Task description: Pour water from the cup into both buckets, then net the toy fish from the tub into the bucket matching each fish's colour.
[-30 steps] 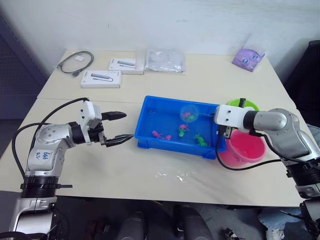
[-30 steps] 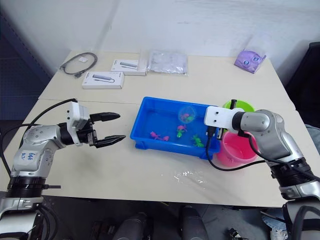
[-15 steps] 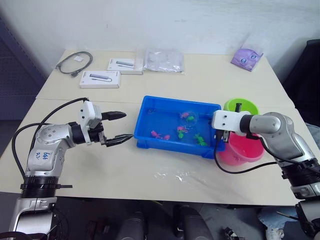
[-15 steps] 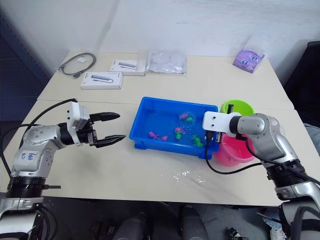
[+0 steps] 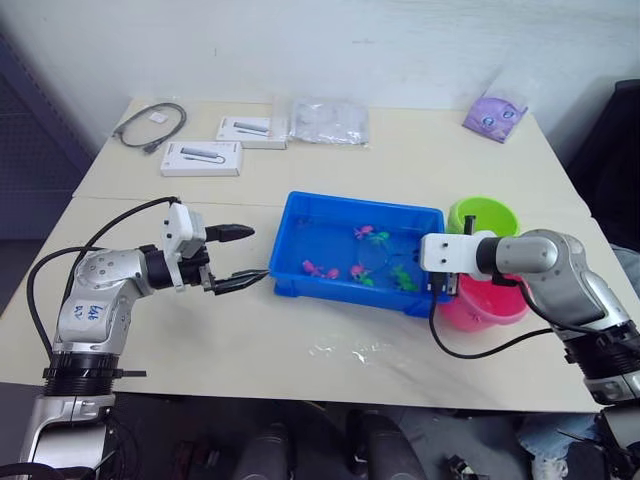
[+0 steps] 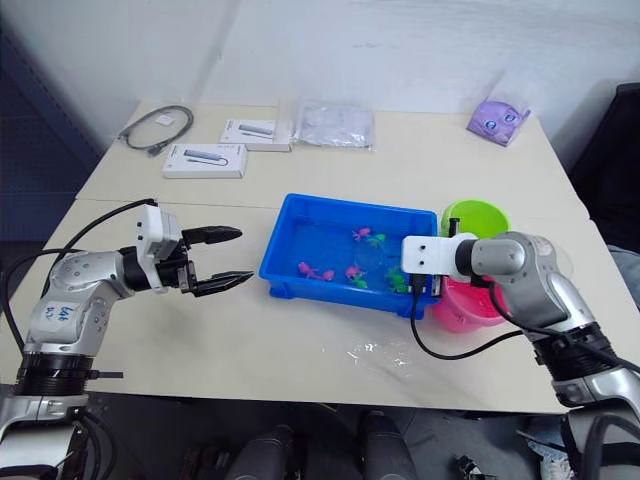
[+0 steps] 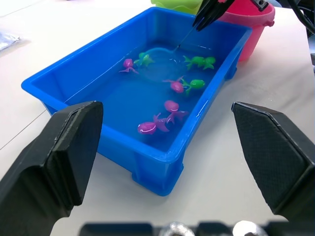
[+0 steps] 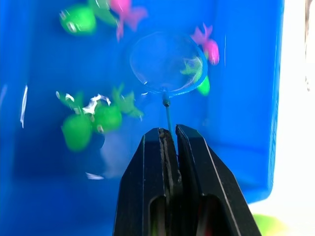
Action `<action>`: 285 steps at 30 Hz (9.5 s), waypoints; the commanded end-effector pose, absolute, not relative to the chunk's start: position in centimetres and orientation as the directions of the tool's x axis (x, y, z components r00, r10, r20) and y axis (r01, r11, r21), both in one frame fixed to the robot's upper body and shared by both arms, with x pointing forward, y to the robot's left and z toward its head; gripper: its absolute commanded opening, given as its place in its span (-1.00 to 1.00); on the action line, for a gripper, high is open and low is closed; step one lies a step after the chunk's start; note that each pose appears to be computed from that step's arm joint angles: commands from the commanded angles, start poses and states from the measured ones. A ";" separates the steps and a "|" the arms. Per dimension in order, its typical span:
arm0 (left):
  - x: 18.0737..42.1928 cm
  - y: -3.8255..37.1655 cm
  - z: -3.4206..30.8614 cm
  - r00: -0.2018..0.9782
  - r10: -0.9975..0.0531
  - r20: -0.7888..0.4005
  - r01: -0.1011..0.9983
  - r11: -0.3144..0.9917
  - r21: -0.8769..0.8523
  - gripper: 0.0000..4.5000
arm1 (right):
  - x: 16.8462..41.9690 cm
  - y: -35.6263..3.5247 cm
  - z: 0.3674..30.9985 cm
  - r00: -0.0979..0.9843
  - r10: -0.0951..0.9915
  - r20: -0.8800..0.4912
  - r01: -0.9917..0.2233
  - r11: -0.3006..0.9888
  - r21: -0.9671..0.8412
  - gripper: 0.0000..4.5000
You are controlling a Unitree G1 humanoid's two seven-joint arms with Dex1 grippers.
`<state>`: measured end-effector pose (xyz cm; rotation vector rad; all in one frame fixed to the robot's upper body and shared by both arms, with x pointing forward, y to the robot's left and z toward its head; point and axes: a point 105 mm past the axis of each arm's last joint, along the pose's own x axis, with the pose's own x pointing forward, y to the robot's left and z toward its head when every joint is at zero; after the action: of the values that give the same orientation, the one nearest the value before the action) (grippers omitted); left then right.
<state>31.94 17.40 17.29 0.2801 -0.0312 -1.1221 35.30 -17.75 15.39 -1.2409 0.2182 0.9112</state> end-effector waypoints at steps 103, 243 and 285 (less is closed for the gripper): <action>32.1 15.0 19.9 0.284 -0.956 -0.071 0.919 0.251 0.304 0.99 | 29.4 -22.0 21.6 0.692 0.667 -0.276 -0.689 0.497 -0.527 -1.00; 33.2 12.2 19.7 0.295 -0.955 0.014 0.909 0.285 0.305 0.99 | 33.3 -17.0 16.3 0.811 0.348 -0.471 -0.525 0.788 -0.321 -1.00; 32.3 7.4 20.9 0.014 -1.000 0.009 0.957 0.016 0.289 0.99 | 16.4 -30.9 16.5 0.983 0.054 -0.175 -0.169 0.646 -0.744 -1.00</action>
<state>32.37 7.66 19.83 0.1896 -0.1908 -1.5325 16.77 -29.97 17.00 -0.6851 0.1710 0.1679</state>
